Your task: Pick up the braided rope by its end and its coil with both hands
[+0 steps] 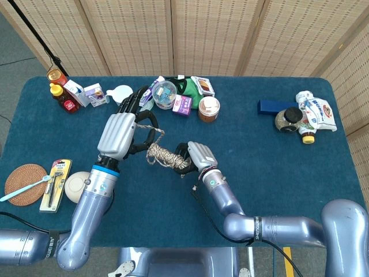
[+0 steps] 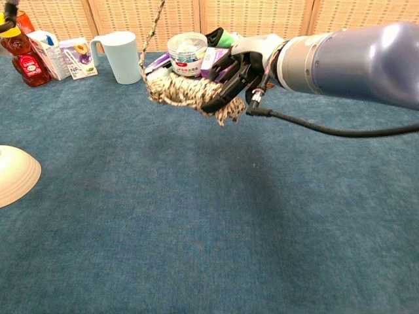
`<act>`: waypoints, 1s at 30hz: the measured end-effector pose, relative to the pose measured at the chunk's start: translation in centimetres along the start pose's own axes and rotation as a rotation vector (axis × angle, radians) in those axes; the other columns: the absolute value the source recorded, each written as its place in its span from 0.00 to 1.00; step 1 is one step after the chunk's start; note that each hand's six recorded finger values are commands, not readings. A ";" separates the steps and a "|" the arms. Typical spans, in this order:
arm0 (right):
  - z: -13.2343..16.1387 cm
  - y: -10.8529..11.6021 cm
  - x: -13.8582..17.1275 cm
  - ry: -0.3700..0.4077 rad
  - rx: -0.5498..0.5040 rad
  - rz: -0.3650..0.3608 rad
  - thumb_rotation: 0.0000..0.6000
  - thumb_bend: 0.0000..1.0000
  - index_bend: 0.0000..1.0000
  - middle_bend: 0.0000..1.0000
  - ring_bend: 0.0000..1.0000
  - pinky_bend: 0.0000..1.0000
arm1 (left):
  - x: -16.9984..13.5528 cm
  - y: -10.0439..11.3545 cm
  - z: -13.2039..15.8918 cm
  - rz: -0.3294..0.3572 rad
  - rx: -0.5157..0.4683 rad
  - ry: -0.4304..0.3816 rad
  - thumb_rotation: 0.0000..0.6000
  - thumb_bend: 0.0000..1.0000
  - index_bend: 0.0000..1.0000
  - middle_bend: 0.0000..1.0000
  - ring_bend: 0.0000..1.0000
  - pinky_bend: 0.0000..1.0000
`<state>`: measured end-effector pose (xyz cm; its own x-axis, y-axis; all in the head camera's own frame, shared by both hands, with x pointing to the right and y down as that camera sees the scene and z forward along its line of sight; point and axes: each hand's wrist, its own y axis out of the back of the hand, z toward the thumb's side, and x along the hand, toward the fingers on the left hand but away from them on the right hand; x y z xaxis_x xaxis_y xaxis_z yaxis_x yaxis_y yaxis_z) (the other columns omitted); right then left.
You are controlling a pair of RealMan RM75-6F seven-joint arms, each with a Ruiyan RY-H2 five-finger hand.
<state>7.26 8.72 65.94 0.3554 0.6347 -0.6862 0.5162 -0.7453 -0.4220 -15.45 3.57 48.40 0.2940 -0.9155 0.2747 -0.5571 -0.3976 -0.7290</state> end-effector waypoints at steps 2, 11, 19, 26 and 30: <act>0.3 -0.6 0.3 0.024 0.025 0.025 1.00 0.56 0.61 0.56 0.49 0.75 | 0.2 -0.3 0.5 -0.006 -0.024 0.010 1.00 0.45 0.55 0.00 0.00 0.07; 1.7 -2.4 1.9 0.117 0.037 0.130 1.00 0.56 0.61 0.56 0.49 0.75 | 2.0 -1.5 1.0 -0.007 -0.074 0.084 1.00 0.45 0.55 0.00 0.00 0.07; 3.0 -2.8 3.7 0.223 -0.040 0.239 1.00 0.56 0.61 0.56 0.49 0.75 | 3.0 -2.2 -0.8 -0.003 -0.083 0.142 1.00 0.45 0.55 0.00 0.00 0.07; 4.7 -2.1 5.6 0.333 -0.100 0.290 1.00 0.56 0.61 0.56 0.49 0.75 | 3.4 -2.8 -3.5 0.001 -0.053 0.183 1.00 0.45 0.55 0.00 0.00 0.07; 5.3 -1.4 6.2 0.367 -0.134 0.292 1.00 0.56 0.61 0.56 0.49 0.75 | 3.5 -3.4 -5.1 -0.008 -0.052 0.207 1.00 0.45 0.55 0.00 0.00 0.07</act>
<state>4.65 12.62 59.11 0.7393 0.4507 -0.5003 0.4408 -0.8856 -0.1463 -16.51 1.44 55.05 0.1357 -0.9034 0.4069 -0.5963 -0.4024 -0.6946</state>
